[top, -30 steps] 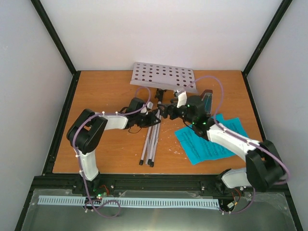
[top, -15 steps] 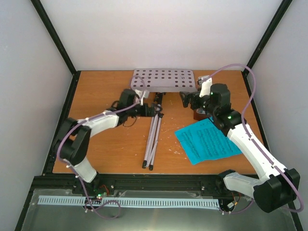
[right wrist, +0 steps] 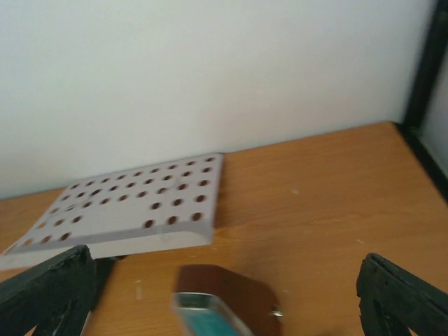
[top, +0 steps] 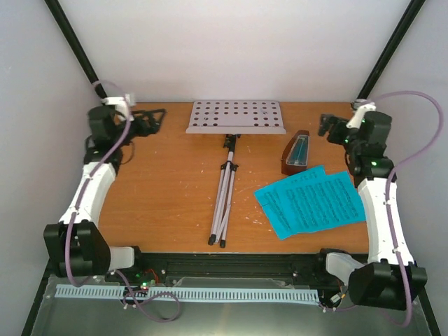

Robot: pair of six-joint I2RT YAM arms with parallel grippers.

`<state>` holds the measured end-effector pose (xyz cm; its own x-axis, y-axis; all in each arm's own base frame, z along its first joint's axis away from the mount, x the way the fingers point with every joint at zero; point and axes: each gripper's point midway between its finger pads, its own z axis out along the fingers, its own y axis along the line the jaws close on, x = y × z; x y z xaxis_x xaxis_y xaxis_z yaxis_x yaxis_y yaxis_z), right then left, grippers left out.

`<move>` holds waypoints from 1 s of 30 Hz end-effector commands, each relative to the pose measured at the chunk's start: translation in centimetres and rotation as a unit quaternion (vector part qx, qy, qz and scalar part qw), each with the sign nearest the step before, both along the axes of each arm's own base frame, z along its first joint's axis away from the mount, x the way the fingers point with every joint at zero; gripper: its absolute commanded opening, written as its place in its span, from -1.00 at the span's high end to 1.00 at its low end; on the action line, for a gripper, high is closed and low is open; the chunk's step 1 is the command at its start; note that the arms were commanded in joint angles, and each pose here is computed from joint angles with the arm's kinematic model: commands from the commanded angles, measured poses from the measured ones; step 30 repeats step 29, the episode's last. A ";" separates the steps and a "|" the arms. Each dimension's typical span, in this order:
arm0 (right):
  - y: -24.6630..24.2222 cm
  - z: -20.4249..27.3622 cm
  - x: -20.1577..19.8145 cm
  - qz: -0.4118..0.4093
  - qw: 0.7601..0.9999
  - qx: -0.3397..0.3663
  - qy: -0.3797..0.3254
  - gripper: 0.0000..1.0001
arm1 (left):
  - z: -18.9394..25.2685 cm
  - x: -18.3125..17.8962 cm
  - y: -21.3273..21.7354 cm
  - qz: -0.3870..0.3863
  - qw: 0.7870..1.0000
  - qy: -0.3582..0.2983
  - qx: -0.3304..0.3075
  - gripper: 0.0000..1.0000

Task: Pack up the instrument practice props

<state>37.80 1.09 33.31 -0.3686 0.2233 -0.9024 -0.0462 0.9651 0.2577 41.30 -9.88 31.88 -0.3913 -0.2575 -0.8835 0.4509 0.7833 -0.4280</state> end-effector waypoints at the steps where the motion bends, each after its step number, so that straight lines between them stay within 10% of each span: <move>1: -5.1 -0.4 -1.5 -0.079 0.996 0.029 -0.014 -1.00 | -0.6 -0.1 11.2 0.145 0.989 0.018 -0.030 -0.99; 9: -11.6 -7.3 -3.9 -0.220 0.972 -0.018 -0.073 -1.00 | -9.8 -5.4 24.7 0.415 0.909 -0.012 -0.044 -0.99; 20: -7.8 -17.8 -5.7 -0.152 0.979 -0.078 -0.114 -0.97 | -15.8 -5.0 20.6 0.342 0.933 -0.072 0.084 -0.99; 30: -5.4 -18.1 -3.5 -0.088 0.984 -0.095 -0.122 -0.97 | -15.4 -4.0 19.6 0.309 0.940 -0.100 0.099 -0.99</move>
